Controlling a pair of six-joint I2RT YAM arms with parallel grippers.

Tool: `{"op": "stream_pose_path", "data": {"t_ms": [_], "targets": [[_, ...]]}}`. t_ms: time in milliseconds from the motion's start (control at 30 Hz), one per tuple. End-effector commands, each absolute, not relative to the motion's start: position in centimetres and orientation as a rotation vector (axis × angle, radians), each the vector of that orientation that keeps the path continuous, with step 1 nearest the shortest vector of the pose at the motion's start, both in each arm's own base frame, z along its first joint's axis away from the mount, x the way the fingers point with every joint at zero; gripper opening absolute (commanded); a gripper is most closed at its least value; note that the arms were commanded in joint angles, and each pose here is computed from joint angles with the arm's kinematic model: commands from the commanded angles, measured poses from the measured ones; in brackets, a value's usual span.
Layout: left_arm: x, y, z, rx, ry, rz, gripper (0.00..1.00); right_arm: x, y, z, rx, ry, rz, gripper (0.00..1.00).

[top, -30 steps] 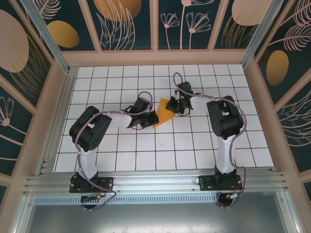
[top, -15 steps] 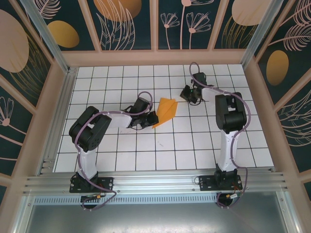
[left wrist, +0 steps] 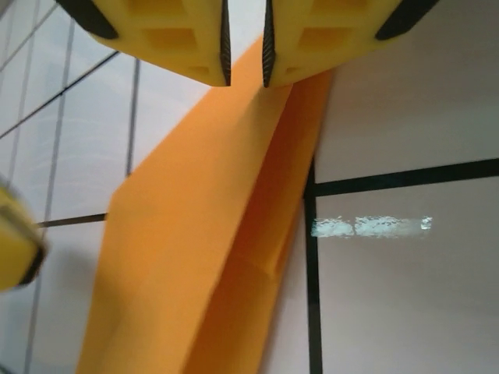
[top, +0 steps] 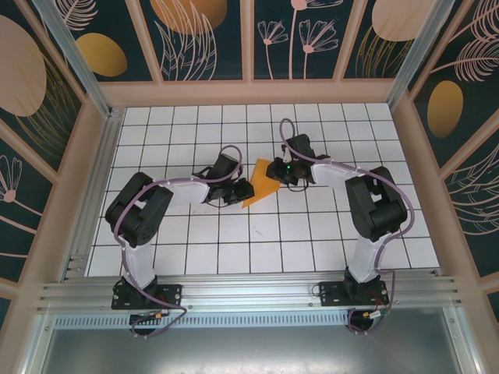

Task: Fold a paper plane with a square sheet of paper (pick it up from the middle)
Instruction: Fourth fold the wing at the center of the table, then turn over the paper at the center of the table.

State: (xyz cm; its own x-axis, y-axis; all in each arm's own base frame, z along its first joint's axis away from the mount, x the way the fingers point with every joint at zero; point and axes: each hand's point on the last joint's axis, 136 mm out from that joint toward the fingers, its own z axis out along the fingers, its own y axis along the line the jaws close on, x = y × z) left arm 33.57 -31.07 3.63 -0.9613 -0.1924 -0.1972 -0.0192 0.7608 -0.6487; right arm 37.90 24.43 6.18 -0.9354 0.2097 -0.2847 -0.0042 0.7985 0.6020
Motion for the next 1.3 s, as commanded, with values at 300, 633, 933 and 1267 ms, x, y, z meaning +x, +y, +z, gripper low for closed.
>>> {"op": "stream_pose_path", "data": {"t_ms": [300, 633, 933, 1267], "targets": [[35.0, -28.2, 5.5, -0.234, 2.62, -0.928, 0.38, 38.9, 24.5, 7.3, 0.158, 2.536, 1.019, 0.54], [35.5, -28.9, 4.3, -0.235, 2.635, -0.947, 0.37, 40.2, 25.6, 5.2, 0.189, 2.576, 1.108, 0.51], [35.7, -28.0, 3.6, -0.273, 2.653, -0.873, 0.38, 40.8, 26.2, 4.0, 0.263, 2.599, 1.147, 0.45], [36.1, -25.8, 4.5, -0.369, 2.625, -0.811, 0.46, 41.5, 27.9, 4.3, 0.229, 2.566, 1.278, 0.32]]}}
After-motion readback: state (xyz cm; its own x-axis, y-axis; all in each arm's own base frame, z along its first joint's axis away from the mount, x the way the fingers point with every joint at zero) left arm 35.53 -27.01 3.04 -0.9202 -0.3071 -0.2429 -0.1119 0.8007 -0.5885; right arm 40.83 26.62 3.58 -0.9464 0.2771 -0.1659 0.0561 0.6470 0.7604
